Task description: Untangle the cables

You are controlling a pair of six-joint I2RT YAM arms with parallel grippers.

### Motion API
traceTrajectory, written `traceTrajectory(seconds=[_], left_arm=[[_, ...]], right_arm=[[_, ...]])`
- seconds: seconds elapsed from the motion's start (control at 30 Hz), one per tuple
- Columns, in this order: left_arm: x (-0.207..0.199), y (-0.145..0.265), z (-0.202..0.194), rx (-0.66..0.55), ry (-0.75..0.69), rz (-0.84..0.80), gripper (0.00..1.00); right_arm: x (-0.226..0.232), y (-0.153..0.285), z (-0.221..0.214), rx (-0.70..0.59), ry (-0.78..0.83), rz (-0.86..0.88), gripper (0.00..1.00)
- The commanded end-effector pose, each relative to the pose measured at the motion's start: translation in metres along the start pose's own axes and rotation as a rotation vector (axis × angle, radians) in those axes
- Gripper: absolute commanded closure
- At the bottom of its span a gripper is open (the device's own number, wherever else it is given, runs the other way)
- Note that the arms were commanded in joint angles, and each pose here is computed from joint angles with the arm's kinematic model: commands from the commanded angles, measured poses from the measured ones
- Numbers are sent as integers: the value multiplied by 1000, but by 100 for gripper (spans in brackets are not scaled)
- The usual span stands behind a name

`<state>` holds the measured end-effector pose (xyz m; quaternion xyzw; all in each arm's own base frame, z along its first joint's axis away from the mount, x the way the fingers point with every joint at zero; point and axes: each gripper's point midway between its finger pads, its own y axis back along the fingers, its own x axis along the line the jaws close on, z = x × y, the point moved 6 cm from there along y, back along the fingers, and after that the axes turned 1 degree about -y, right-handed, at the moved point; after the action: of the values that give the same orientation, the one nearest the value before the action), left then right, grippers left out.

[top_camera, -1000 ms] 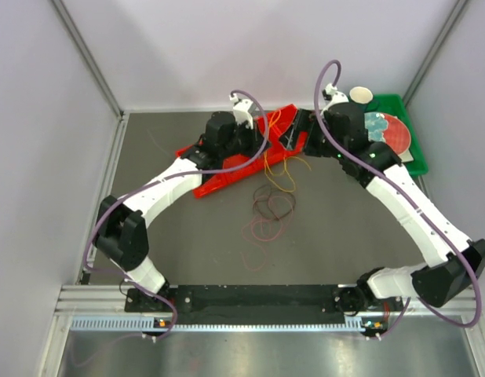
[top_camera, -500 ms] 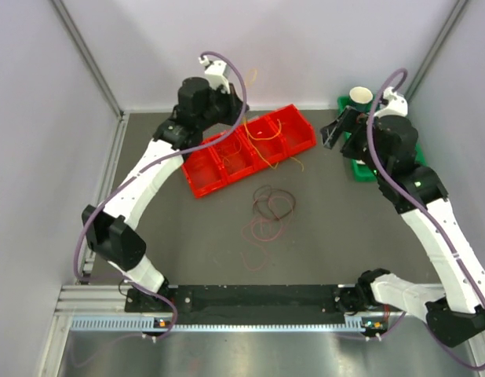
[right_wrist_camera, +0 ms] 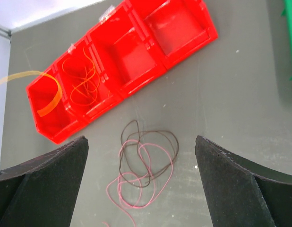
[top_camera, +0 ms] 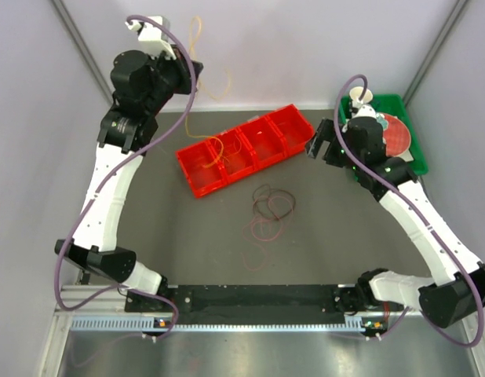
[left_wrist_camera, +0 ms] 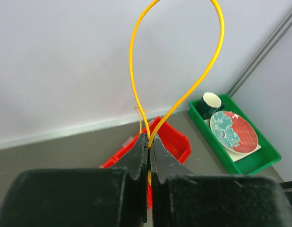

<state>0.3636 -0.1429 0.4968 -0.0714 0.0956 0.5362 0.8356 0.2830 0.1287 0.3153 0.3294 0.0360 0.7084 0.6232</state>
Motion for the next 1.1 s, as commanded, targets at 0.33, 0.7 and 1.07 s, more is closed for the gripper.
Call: traceTrajectory(seconds=[0.33,0.7,1.07], left_arm=[[12,-3,8,-31,-19,73,100],[20,9,14,-95,-15,114,100],[19,18,24,-118,-32,115,100]], right_arm=[[11,-11,1,6,-33,73,6],[12,-12,1,15,-28,73,7],[16,-19,-3,40,-39,102,7]])
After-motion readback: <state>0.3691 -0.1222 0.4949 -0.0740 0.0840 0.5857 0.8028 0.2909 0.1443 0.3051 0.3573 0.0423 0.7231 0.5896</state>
